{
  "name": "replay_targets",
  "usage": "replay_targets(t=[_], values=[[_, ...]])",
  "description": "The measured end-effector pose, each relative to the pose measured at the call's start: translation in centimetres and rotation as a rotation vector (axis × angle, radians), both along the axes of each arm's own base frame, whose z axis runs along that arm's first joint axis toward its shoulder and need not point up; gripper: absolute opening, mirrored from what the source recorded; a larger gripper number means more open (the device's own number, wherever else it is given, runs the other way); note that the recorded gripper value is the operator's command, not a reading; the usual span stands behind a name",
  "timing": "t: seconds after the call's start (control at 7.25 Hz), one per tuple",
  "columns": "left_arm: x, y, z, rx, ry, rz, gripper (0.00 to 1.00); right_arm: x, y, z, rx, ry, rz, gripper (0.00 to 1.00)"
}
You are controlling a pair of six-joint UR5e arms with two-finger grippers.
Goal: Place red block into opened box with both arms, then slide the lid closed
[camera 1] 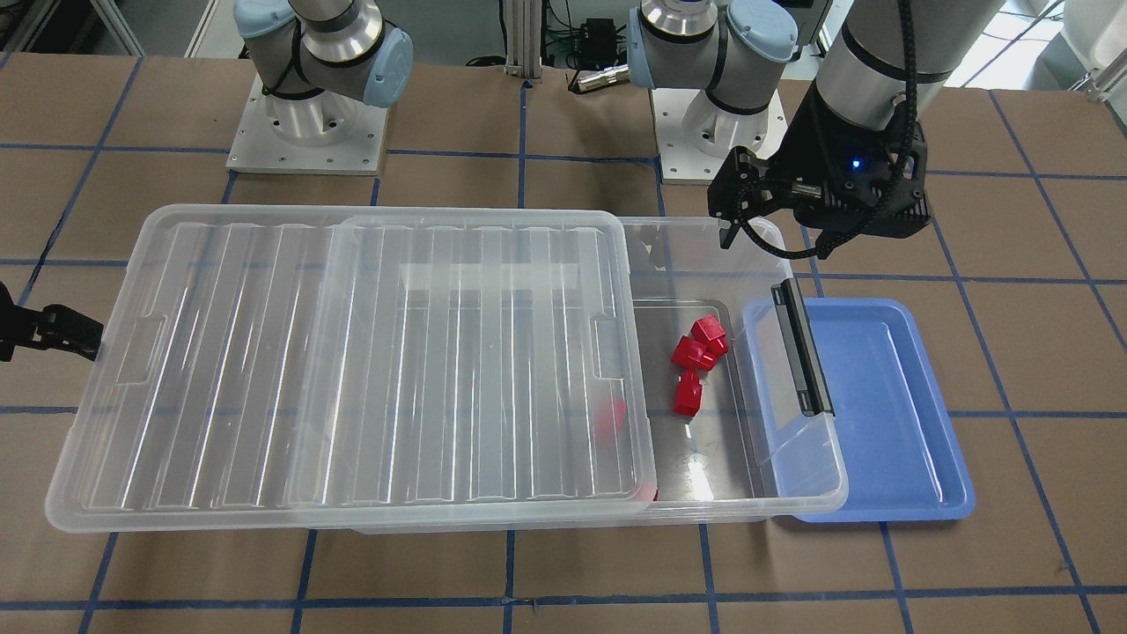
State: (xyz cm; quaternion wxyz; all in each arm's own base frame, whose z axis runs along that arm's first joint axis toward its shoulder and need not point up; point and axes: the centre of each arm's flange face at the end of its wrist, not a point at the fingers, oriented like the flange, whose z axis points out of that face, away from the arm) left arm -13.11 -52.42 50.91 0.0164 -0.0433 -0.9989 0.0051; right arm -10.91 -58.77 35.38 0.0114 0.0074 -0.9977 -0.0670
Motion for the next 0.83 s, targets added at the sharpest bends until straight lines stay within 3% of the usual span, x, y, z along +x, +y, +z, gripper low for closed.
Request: replay_targets(t=[0.83], values=[[-0.4,0.5,0.9,-0.015,-0.002,-0.008,1.0,7.4,-0.1,-0.1,0.008,0.012,-0.065,1.0]])
